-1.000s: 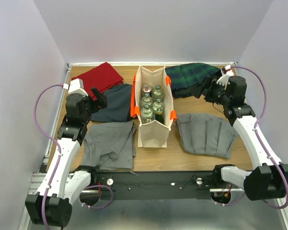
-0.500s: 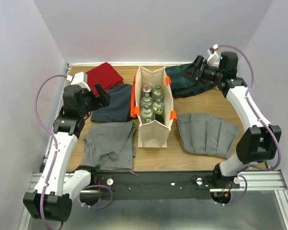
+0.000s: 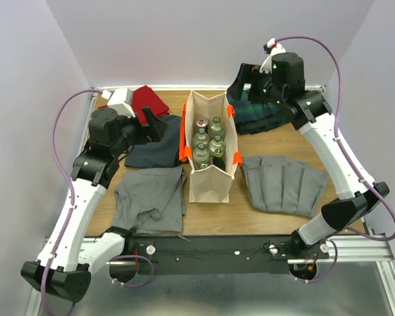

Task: Take the beverage out of the canvas bag
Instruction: Adjust the canvas bag at the center of the board.

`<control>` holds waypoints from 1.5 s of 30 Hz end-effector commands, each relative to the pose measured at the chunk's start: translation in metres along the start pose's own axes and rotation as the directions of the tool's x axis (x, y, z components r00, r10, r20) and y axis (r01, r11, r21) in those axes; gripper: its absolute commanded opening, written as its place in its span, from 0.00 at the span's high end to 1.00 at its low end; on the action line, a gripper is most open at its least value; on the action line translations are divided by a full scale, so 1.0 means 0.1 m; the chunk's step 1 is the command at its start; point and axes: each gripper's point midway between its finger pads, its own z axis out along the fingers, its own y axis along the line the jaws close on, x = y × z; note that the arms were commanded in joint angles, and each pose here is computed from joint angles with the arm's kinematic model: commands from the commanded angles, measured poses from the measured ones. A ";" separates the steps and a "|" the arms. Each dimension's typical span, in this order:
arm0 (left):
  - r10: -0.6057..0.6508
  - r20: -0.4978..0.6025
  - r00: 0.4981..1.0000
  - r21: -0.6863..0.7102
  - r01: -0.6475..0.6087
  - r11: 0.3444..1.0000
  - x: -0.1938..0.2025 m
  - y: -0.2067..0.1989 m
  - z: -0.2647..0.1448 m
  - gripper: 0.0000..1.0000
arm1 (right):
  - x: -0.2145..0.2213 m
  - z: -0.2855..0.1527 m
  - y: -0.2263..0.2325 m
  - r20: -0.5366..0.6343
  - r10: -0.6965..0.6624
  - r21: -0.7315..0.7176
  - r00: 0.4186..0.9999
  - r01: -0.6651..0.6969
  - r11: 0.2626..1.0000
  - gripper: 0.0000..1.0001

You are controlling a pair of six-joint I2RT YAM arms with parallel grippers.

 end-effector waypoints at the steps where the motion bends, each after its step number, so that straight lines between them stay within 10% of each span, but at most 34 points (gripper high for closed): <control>1: 0.055 -0.048 0.997 0.036 -0.053 0.998 0.16 -0.41 -0.03 0.01 | 0.19 -0.32 -0.31 0.010 -0.016 0.264 1.000 0.012 0.965 0.00; 16: 0.126 -0.118 0.985 -0.078 -0.136 0.988 0.46 -0.37 -0.22 0.01 | -0.04 -1.13 -0.20 0.345 0.074 0.082 0.936 -0.109 0.991 0.00; 26: 0.155 -0.136 0.979 -0.072 -0.166 0.984 0.31 -0.49 -0.11 0.01 | 0.16 -0.75 -0.41 0.108 -0.035 0.283 0.994 0.003 0.959 0.00; 45: 0.172 -0.366 0.914 0.106 -0.143 0.984 0.92 -1.12 -0.23 0.01 | 0.58 -0.55 -0.07 -0.116 -0.218 0.020 0.969 0.222 0.975 0.00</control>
